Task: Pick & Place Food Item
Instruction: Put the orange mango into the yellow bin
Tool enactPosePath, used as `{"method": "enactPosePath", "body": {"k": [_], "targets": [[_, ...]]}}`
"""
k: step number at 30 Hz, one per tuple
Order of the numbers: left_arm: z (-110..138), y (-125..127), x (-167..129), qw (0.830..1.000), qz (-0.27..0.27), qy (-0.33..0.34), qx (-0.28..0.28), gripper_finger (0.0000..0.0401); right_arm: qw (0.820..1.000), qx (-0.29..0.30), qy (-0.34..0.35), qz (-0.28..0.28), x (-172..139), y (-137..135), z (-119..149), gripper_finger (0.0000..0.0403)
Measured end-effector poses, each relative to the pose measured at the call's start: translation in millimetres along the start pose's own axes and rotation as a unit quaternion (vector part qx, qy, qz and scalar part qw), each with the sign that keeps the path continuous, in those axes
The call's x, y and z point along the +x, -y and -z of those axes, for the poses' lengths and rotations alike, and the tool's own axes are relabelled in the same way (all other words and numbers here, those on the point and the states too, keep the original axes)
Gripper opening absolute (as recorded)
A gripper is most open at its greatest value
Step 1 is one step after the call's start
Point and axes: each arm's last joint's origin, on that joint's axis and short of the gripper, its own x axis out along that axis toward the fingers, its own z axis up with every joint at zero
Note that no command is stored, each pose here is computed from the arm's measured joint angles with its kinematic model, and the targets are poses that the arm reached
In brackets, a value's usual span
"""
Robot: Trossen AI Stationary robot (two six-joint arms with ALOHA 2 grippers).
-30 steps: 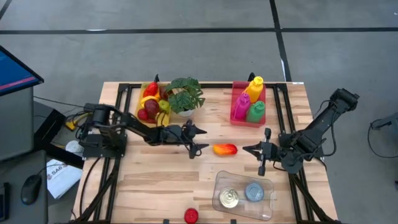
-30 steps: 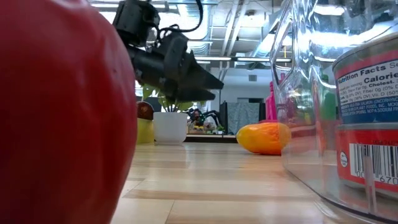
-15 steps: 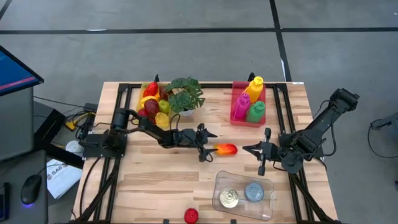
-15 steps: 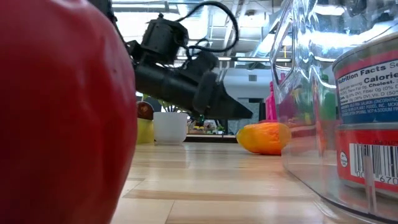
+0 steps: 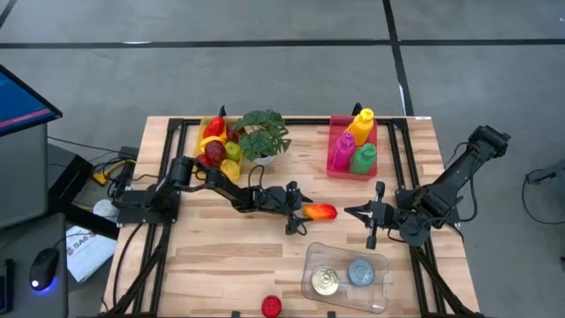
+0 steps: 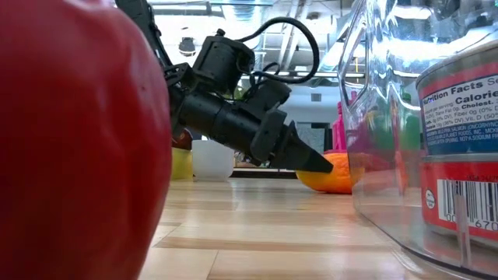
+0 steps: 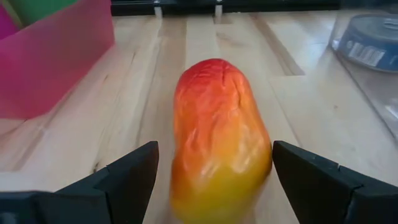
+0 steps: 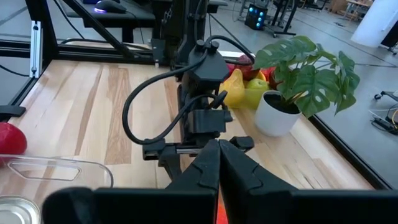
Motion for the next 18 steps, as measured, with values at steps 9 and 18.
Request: {"method": "enactPosePath", "body": {"k": [9,18], "targets": [[0.3,-0.4,-0.1,1.0,-0.007,-0.003,0.0,0.0298,1.0,0.0,0.0,0.0,0.0,0.0,0.0,0.0],[0.0,-0.5,-0.2,1.0,-0.008,-0.003,-0.001,0.0226,1.0,0.0,0.0,0.0,0.0,0.0,0.0,0.0]]}}
